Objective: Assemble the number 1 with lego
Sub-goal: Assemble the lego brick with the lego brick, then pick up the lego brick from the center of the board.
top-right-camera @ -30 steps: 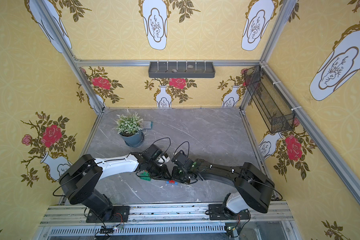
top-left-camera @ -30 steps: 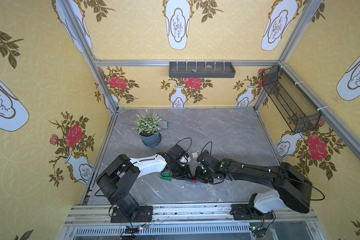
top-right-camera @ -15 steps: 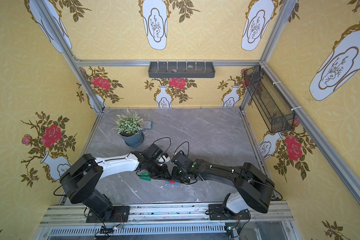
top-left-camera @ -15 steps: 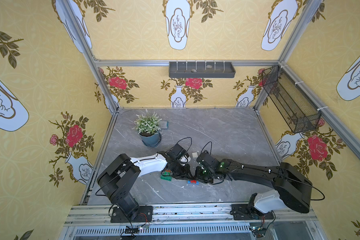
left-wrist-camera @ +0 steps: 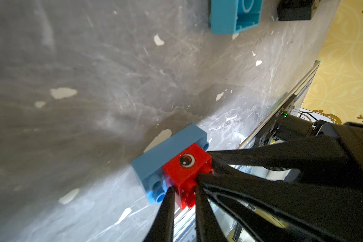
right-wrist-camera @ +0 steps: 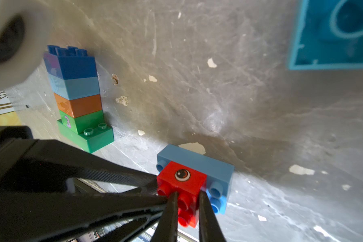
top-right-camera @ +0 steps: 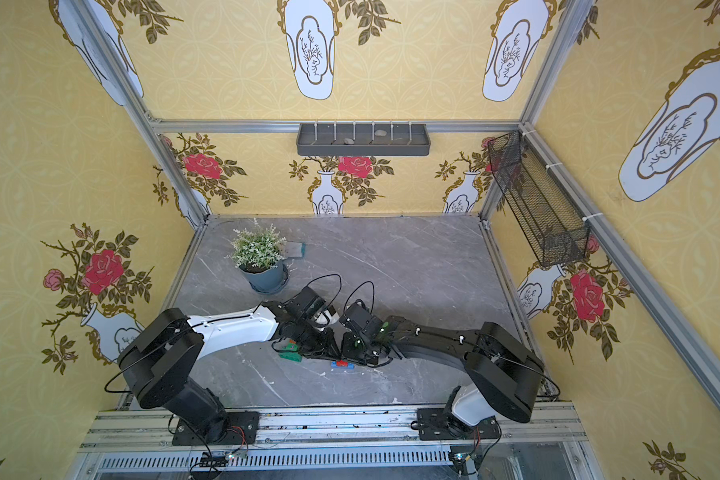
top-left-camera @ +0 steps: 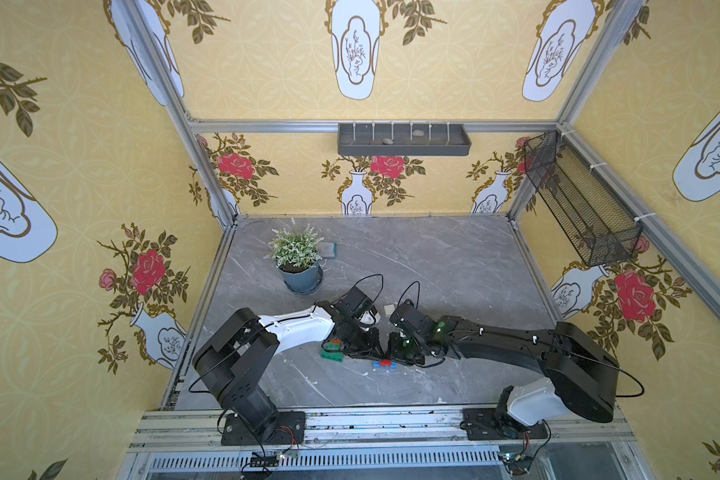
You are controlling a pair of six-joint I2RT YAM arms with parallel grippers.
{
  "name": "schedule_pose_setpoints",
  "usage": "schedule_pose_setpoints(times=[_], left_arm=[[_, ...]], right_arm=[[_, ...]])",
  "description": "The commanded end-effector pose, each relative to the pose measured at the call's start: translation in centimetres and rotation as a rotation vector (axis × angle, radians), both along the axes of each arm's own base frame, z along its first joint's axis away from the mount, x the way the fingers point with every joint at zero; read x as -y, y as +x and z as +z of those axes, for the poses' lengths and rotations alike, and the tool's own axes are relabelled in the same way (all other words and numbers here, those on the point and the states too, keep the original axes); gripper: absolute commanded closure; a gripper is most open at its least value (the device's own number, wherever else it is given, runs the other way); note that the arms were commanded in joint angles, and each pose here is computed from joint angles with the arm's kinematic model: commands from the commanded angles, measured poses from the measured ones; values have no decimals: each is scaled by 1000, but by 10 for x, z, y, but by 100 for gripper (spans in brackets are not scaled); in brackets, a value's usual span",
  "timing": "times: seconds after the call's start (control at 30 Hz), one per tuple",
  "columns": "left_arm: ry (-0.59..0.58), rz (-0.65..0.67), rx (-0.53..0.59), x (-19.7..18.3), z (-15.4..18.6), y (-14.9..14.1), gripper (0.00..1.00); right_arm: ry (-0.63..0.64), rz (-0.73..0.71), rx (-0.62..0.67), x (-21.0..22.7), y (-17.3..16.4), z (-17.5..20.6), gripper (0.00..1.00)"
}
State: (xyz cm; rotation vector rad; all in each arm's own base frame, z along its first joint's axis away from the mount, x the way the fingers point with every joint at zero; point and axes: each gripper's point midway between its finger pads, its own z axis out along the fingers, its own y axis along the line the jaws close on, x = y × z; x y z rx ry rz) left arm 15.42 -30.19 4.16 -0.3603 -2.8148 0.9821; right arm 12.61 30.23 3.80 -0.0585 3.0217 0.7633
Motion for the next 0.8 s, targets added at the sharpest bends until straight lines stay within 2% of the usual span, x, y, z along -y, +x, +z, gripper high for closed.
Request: schedule_pose_setpoints(times=[0.0, 0.1, 0.27, 0.4, 0.6, 0.77], left_arm=[[123, 8, 52, -22, -13, 2, 76], [86, 12, 90, -20, 1, 5, 71], [13, 16, 149, -16, 27, 8, 62], [-35, -7, 219, -15, 45, 9, 60], [-59, 77, 394, -26, 74, 32, 58], [-15, 189, 543, -51, 93, 54, 57]], right_arm=[[-69, 19, 0, 17, -6, -6, 78], [-17, 6, 55, 12, 2, 10, 71], [45, -26, 127, 14, 12, 35, 66], [88, -38, 162, 16, 17, 49, 58], [-42, -119, 233, 51, 32, 58, 54], [-96, -176, 194, 72, 35, 52, 54]])
